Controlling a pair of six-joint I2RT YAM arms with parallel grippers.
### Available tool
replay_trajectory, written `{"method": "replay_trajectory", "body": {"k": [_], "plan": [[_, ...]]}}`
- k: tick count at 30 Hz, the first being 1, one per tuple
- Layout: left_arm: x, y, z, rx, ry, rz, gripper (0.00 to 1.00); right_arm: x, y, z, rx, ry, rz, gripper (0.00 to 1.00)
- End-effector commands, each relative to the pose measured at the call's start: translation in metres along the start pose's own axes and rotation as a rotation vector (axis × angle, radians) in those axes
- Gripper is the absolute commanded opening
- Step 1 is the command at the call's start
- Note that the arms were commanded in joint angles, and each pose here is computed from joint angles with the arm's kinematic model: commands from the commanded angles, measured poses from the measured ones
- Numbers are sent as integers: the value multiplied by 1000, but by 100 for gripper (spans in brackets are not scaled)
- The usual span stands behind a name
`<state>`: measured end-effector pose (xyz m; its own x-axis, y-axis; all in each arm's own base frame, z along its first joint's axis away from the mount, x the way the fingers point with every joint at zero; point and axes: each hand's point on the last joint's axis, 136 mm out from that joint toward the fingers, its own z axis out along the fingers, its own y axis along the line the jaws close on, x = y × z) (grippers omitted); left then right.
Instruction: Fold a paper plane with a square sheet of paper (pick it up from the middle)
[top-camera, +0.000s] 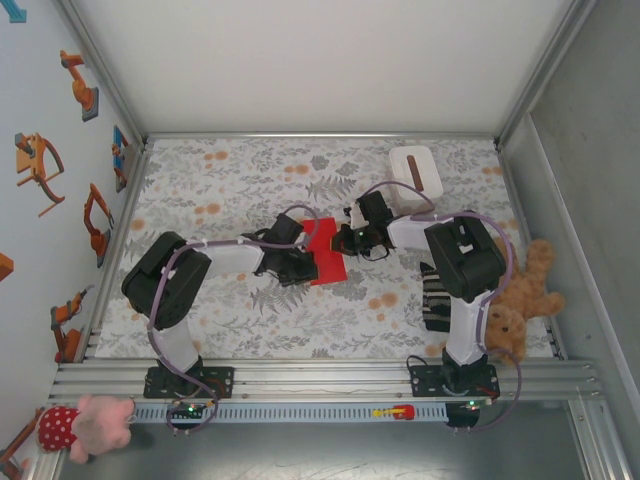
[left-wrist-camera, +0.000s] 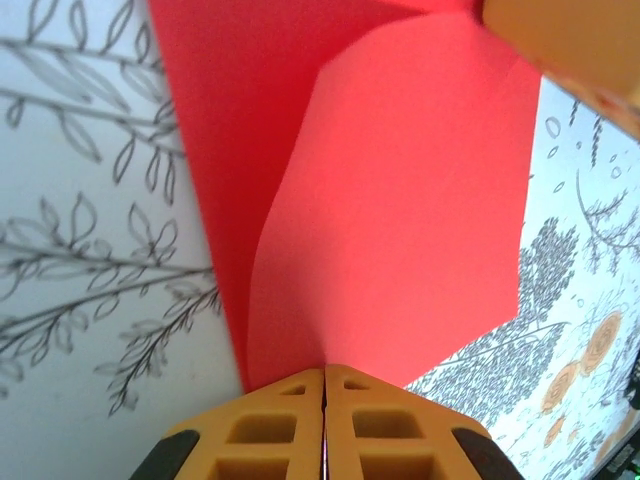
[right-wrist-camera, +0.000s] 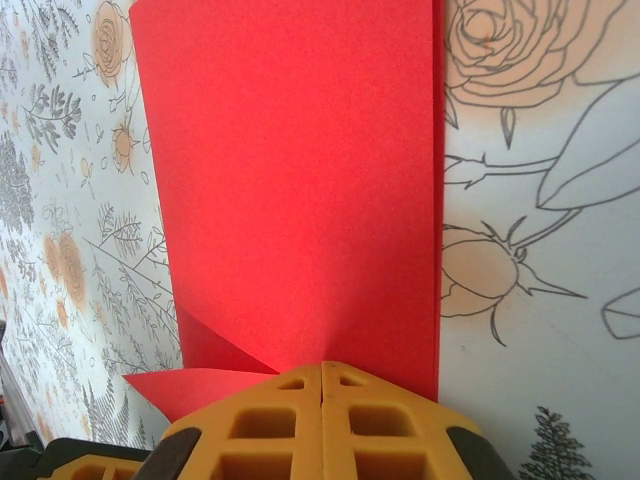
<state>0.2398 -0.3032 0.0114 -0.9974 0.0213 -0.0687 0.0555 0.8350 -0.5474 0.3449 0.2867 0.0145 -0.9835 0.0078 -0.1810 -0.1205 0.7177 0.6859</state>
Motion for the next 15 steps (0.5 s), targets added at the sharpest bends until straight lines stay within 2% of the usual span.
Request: {"method": "replay_trajectory", "body": {"k": [1, 5, 9, 12, 15], "plan": [[52, 52, -5, -192, 155, -40, 8, 50, -79, 15, 256, 132, 142, 0], [46, 42, -15, -172, 128, -23, 8, 48, -75, 15, 238, 129, 136, 0], [24, -8, -40, -45, 48, 41, 10, 36, -53, 11, 156, 92, 102, 0], [-2, -33, -53, 3, -41, 65, 14, 13, -22, 3, 61, 41, 72, 0], [-27, -36, -54, -18, -111, 45, 18, -9, 17, -10, -59, -18, 30, 0]]}}
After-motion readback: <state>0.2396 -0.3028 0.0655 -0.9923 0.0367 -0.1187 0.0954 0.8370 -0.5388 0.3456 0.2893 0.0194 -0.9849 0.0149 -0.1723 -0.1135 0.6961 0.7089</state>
